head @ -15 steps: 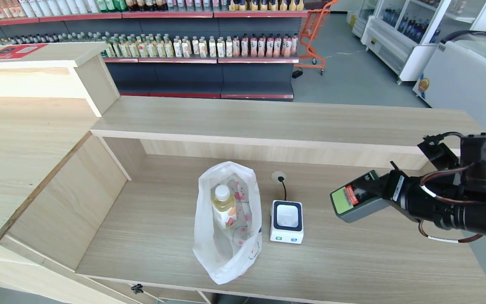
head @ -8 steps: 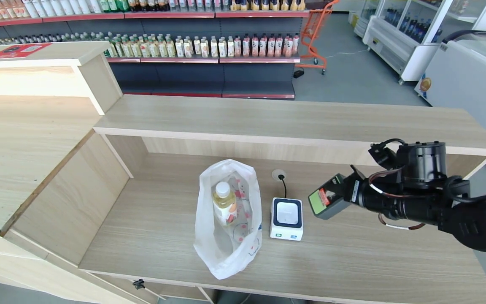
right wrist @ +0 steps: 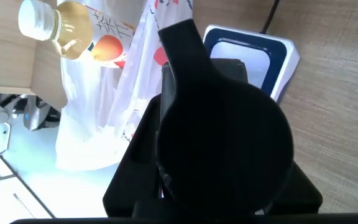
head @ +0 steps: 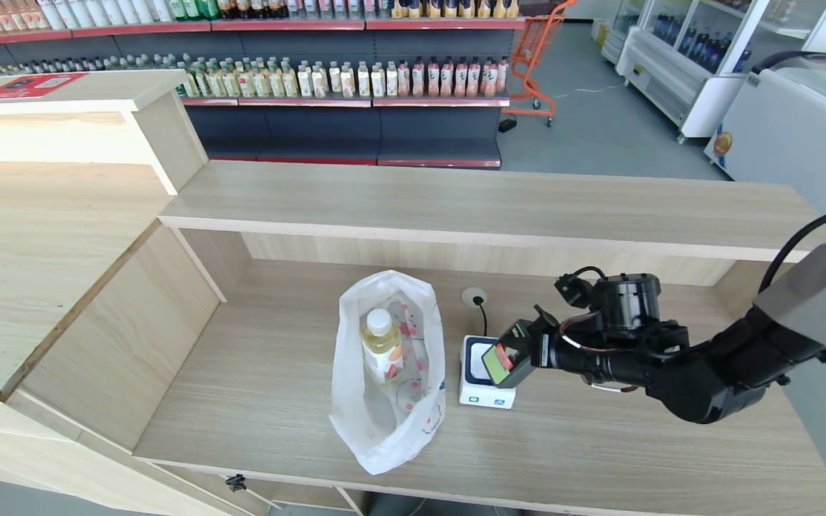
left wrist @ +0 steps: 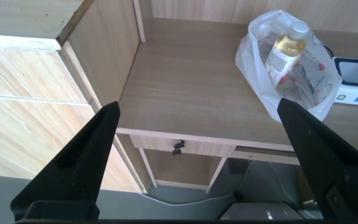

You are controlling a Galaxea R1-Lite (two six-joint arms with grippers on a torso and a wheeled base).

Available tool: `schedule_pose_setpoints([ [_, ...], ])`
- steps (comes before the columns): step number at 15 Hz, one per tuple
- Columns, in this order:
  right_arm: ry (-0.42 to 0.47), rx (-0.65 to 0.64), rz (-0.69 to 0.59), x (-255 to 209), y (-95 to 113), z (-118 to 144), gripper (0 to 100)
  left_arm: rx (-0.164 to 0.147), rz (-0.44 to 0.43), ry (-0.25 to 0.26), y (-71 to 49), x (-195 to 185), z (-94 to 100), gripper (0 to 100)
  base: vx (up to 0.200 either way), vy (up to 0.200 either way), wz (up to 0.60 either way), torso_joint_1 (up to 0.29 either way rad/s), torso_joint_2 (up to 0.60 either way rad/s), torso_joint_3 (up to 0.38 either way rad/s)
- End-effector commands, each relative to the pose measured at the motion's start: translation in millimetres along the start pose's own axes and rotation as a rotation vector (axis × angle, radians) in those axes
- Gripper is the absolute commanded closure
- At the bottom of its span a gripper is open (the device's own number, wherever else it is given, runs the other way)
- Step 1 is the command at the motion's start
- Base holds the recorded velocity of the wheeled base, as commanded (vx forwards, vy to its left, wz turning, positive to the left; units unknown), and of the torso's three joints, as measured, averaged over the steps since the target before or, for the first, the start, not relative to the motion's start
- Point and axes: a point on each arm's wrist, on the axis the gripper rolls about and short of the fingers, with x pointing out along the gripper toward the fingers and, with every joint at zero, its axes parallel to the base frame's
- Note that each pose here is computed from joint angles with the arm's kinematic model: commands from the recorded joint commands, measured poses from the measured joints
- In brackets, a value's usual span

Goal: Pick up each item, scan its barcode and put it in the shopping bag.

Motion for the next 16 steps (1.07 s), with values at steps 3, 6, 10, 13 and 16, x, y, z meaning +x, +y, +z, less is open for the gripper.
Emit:
schedule_pose_setpoints([
  [3, -0.002, -0.023, 0.029, 44, -2, -1, 100, -0.001, 0.001, 0.0, 0.0, 0, 0.0, 0, 0.0, 0.0, 0.0, 0.0, 0.0, 0.0],
  [6, -0.012, -0.038, 0.05, 62, 2, 1, 100, -0.001, 0.001, 0.0, 0.0, 0, 0.0, 0, 0.0, 0.0, 0.0, 0.0, 0.0, 0.0],
  [10, 0.009, -0.094, 0.038, 75, -5, -11, 100, -0.001, 0.001, 0.0, 0.0, 0, 0.0, 0, 0.0, 0.0, 0.0, 0.0, 0.0, 0.0],
  [13, 0.004, -0.101, 0.033, 79, -8, -10, 100, -0.001, -0.001, 0.0, 0.0, 0, 0.0, 0, 0.0, 0.0, 0.0, 0.0, 0.0, 0.0],
  [16, -0.009, -0.105, 0.038, 77, -6, -5, 100, -0.001, 0.001, 0.0, 0.0, 0, 0.0, 0, 0.0, 0.0, 0.0, 0.0, 0.0, 0.0],
])
